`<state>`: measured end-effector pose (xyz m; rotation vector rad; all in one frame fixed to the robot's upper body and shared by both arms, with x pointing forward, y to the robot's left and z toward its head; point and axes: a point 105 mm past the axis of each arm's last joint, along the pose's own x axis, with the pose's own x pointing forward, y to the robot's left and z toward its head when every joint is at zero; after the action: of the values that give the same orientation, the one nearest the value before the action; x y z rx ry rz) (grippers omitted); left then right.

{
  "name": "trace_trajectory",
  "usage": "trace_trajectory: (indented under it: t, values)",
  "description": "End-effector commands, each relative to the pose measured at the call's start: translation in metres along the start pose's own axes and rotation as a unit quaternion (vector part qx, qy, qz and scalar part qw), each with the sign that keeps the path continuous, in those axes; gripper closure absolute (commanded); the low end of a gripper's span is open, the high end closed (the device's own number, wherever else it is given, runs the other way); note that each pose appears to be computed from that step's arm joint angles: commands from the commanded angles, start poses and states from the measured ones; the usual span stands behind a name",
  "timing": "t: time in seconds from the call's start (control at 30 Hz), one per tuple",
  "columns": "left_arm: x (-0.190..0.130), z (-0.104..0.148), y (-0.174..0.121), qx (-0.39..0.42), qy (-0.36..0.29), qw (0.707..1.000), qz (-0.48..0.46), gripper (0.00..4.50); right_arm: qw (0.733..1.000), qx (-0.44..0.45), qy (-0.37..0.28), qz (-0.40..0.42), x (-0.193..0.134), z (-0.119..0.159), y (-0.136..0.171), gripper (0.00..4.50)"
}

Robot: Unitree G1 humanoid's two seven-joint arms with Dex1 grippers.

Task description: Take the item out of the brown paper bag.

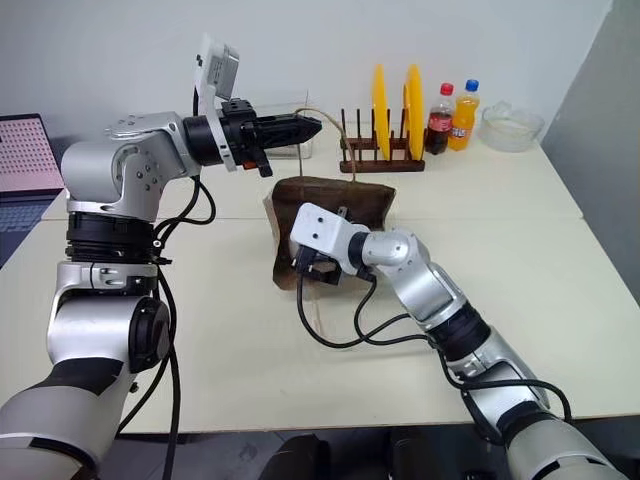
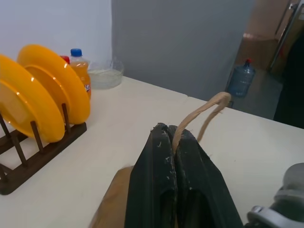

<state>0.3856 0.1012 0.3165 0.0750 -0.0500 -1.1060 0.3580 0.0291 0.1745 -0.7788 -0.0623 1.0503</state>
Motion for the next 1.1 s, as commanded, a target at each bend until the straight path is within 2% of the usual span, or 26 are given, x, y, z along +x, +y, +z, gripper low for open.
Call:
trace_trajectory:
  t: [0.03,0.3,0.57,0.63,0.73,0.77,0.93,1.1]
  values:
    - [-0.005,0.019,-0.010,0.027,-0.029,0.999,-0.015,4.50,0.998,-0.068,0.018,-0.004,0.011,0.001,-0.010,0.02]
    - [-0.005,0.013,-0.014,0.037,-0.023,0.999,-0.023,4.50,0.974,-0.183,0.104,0.082,0.022,-0.033,-0.012,0.02]
    - [-0.006,0.010,-0.016,0.041,-0.021,0.999,-0.021,4.50,0.961,-0.228,0.117,0.100,0.033,-0.040,-0.013,0.02]
    - [-0.007,0.009,-0.016,0.042,-0.019,0.999,-0.020,4.50,0.962,-0.229,0.111,0.100,0.034,-0.039,-0.011,0.41]
    - [-0.008,0.007,-0.014,0.044,-0.013,0.999,-0.012,4.50,0.965,-0.228,0.087,0.099,0.034,-0.029,-0.012,1.30]
    - [-0.009,0.005,-0.012,0.045,-0.011,0.999,-0.007,4.50,0.965,-0.228,0.080,0.099,0.033,-0.025,-0.012,1.46]
    - [-0.010,-0.004,0.000,0.057,0.010,0.998,0.023,4.50,0.970,-0.227,0.024,0.084,0.013,0.006,-0.021,1.46]
    - [-0.008,-0.012,0.007,0.069,0.024,0.997,0.039,4.50,0.974,-0.206,-0.047,0.078,-0.023,0.040,-0.022,1.46]
